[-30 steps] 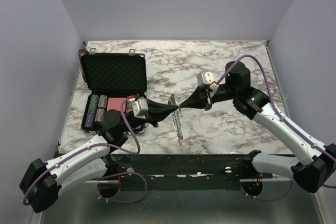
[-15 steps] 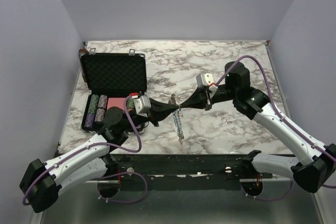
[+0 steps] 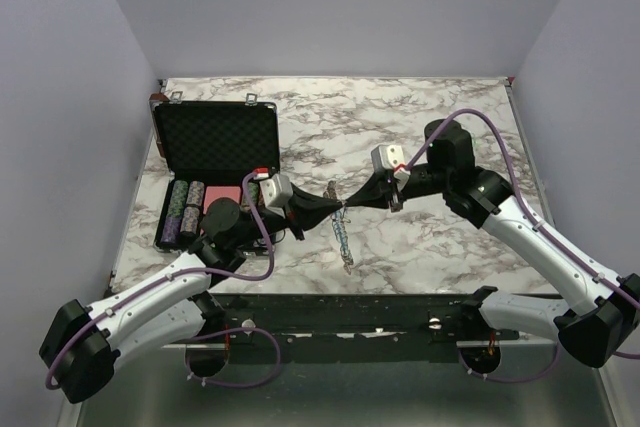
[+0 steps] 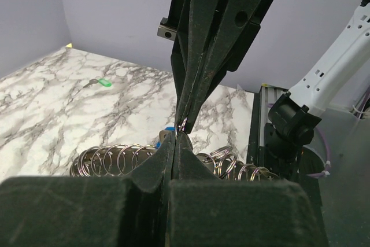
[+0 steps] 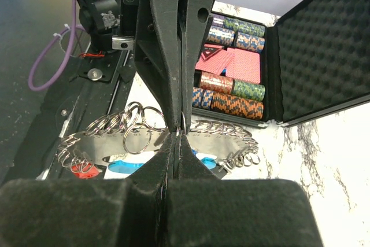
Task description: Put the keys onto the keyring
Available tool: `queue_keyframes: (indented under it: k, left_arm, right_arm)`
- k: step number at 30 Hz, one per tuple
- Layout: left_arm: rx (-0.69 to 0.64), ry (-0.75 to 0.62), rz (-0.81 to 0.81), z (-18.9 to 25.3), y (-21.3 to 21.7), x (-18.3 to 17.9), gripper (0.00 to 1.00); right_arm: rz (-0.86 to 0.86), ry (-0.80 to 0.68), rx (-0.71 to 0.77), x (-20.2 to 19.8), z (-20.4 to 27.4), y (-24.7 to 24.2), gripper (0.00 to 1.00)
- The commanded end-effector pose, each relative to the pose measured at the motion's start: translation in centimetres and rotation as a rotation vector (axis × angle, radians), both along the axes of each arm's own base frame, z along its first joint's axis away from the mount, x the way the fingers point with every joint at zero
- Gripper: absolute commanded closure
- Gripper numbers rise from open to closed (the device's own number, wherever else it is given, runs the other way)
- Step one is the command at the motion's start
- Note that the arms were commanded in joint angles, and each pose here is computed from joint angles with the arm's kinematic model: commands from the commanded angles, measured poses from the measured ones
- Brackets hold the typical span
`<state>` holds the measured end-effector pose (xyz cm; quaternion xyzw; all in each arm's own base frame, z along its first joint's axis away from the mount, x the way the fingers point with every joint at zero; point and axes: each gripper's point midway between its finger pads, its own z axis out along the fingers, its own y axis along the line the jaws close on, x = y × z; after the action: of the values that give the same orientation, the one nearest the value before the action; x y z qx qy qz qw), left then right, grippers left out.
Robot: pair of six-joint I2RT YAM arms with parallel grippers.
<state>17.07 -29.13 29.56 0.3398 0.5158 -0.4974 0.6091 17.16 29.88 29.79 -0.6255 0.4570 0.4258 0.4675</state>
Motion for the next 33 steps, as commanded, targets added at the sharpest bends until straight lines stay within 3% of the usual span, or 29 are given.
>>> queue_keyframes:
  k: [1, 33]
  left_arm:
    - [-0.045, 0.009, 0.031, 2.0, 0.2, 0.9, 1.00]
    - [-0.106, 0.107, 0.010, 2.3, 0.4, 1.7, 1.00]
  right_arm:
    - [0.046, -0.040, 0.013, -1.2, 1.2, 0.1, 1.00]
    - [0.044, -0.125, -0.074, -1.1, -1.5, -1.1, 1.00]
